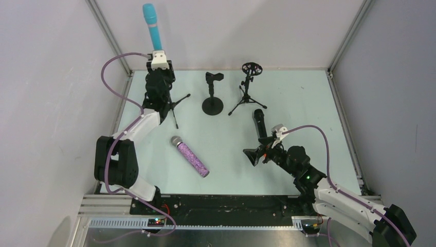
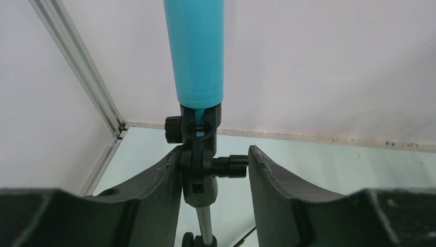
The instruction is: Attach the microphones to the stand
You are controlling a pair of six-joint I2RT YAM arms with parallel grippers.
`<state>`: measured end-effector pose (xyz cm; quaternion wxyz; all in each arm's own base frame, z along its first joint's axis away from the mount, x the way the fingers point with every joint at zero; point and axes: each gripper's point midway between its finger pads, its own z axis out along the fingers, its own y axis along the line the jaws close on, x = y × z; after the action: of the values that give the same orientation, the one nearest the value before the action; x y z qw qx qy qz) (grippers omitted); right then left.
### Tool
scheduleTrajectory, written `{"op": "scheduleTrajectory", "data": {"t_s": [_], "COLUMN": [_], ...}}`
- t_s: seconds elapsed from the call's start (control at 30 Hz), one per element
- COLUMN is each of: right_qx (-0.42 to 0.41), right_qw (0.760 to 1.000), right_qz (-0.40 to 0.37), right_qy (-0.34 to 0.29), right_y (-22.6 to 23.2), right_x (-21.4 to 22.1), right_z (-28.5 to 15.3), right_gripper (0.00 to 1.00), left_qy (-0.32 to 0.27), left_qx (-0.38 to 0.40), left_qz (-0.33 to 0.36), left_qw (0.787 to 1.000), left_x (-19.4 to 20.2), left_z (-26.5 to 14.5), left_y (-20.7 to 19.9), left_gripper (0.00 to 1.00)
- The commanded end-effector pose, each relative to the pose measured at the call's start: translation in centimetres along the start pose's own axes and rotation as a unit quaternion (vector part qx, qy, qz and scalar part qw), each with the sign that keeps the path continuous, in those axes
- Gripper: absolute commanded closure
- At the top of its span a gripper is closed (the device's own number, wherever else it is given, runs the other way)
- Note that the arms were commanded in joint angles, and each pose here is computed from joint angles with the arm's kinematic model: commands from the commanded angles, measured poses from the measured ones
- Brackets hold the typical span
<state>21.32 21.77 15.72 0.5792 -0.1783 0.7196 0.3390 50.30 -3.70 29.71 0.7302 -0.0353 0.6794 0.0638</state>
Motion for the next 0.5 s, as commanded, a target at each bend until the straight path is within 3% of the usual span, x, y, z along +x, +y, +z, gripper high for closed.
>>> {"op": "scheduleTrajectory", "data": {"t_s": [0.0,0.27,0.47], "right_qx": [-0.007,-0.02,-0.024], "right_qw": [1.0,1.0,0.999], "right_qz": [0.0,-0.007,-0.007], "right_qy": [-0.023,-0.022,-0.025], "right_y": [0.3,0.7,0.7], "right_x": [-1.1,-1.1,-1.3], "right_z": [0.0,-0.1,0.0], "right_gripper": [0.01,0.01,0.01], "left_qy": [-0.049,-0.069,-0.09], "left_qx": [-0.014,-0.036,-0.048], "left_qz": [-0.025,-0.015,-0.019], "left_qw": [0.998,0.997,0.995], "left_x": [-3.5,-5.6,-7.7], "left_z": [-0.6,-1.6,-3.1], "left_y": [0.9,2.2,3.3], "left_gripper": [0.46,0.13,0.03]}}
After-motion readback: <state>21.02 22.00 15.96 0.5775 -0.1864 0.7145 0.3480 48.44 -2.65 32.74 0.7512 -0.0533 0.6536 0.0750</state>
